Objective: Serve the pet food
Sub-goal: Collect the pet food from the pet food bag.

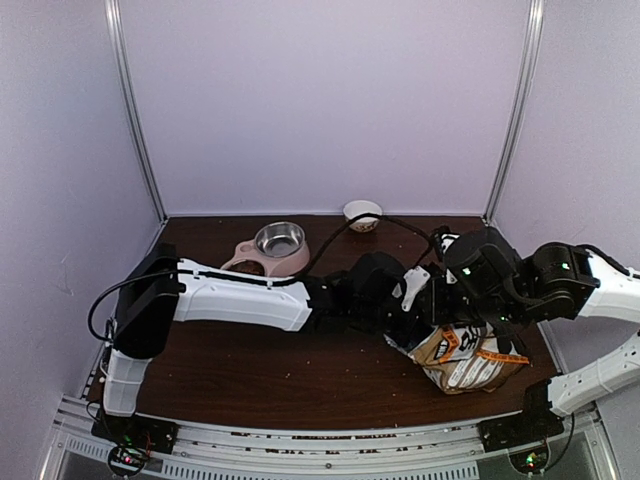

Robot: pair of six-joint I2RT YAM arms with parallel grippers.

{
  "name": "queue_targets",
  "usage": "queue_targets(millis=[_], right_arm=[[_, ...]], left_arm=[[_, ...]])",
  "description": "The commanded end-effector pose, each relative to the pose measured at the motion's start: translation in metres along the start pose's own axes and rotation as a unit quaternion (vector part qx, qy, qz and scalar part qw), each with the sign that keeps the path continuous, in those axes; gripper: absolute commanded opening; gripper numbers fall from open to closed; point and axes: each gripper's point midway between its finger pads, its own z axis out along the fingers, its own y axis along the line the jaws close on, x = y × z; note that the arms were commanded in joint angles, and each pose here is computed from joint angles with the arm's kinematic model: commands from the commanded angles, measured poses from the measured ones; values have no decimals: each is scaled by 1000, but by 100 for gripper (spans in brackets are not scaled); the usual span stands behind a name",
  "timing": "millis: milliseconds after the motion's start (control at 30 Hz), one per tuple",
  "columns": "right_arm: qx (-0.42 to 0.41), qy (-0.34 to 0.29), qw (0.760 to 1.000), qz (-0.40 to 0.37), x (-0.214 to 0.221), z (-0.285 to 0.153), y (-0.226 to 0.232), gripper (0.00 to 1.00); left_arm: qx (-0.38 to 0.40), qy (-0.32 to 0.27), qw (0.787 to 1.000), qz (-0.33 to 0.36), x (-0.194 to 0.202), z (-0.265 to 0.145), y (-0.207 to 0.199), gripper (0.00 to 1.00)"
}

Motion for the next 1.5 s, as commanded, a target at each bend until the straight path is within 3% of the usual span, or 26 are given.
queue_targets(millis=[0,333,1000,1267,1467], right_arm=[[-93,-48,994,41,-32,-11,46,0],[-90,-51,994,45,-33,-14,40,0],[-120,-68,988,74,-42,-34,33,0],[-124,-69,987,73,-45,-35,36,0],[-123,-69,987,72,-45,-34,37,0]], left_arm=[[179,61,982,24,45,13,-87,0],[245,4,969,-16,9,-10,-98,0],[236,-55,969,-48,-20,-70,-85,0],[208,-69,968,-125,-26,-92,-68,0],[199,-94,955,-199,-29,-114,-45,0]])
